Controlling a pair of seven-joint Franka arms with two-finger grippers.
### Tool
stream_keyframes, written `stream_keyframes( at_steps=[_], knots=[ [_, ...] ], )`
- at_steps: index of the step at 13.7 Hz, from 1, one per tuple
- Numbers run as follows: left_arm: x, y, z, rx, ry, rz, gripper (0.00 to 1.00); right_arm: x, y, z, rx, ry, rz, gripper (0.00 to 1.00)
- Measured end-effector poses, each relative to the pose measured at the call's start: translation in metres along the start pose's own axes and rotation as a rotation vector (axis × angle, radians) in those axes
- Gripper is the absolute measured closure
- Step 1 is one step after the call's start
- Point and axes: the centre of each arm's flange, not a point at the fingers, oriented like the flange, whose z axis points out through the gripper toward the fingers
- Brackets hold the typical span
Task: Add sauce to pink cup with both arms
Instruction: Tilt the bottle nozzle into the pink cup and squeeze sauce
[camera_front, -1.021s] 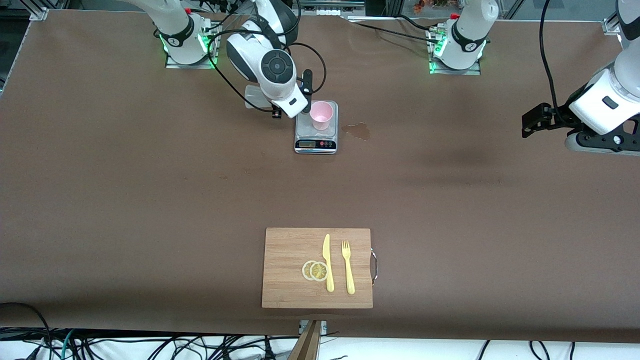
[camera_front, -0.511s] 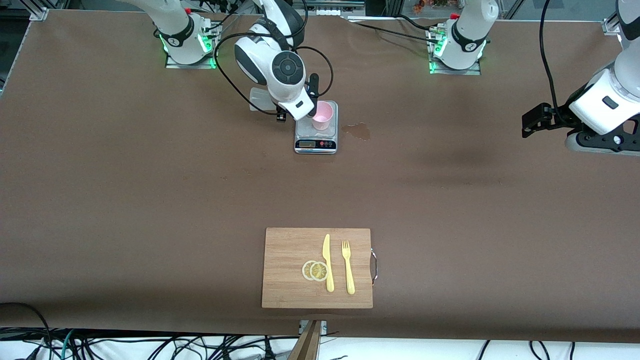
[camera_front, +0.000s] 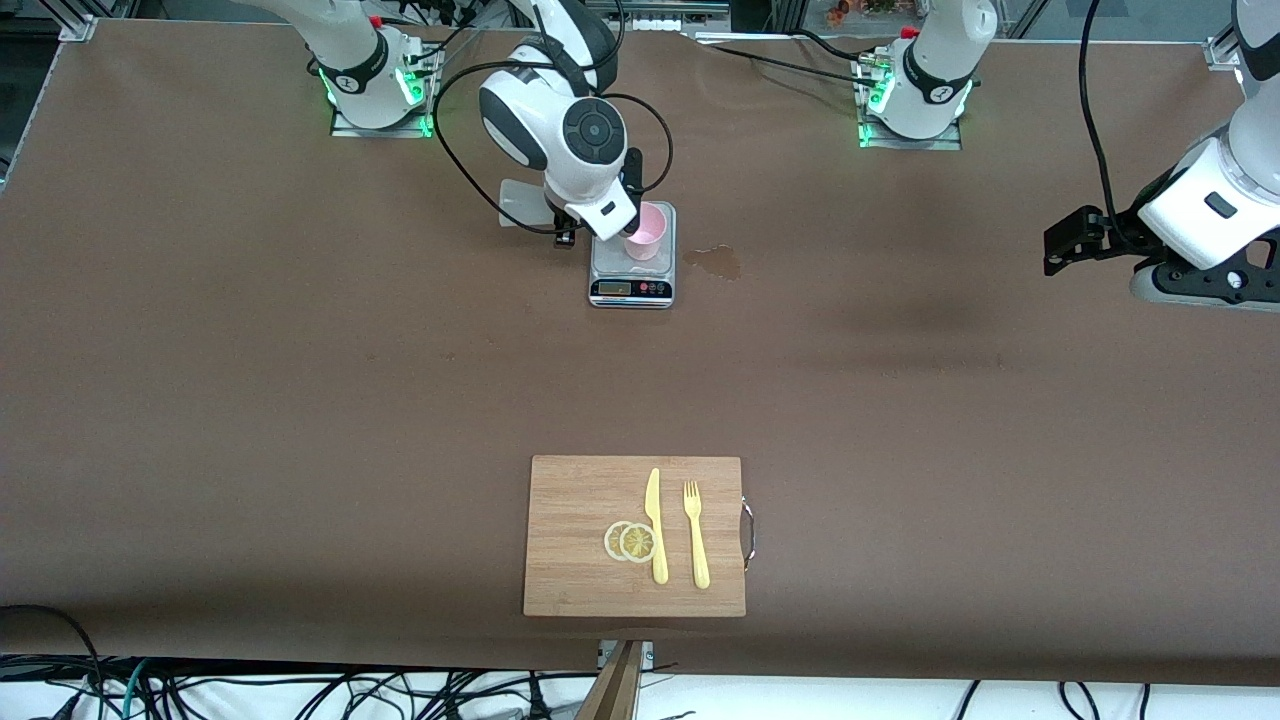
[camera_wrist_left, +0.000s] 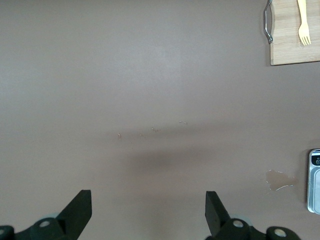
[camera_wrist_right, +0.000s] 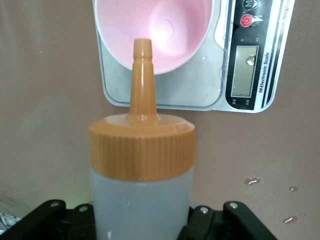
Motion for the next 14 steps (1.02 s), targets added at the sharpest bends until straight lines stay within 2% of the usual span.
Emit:
stream_keyframes(
  at_steps=[7, 14],
  knots=[
    [0.0000, 0.0000, 0.0000, 0.000, 0.000, 0.000, 0.00, 0.0081, 0.0026, -0.0046, -0.031, -0.055, -0.019, 0.80],
    [0.0000, 0.0000, 0.0000, 0.000, 0.000, 0.000, 0.00, 0.0084, 0.0041, -0.0048, -0.032, -0.066, -0.017, 0.80]
  ],
)
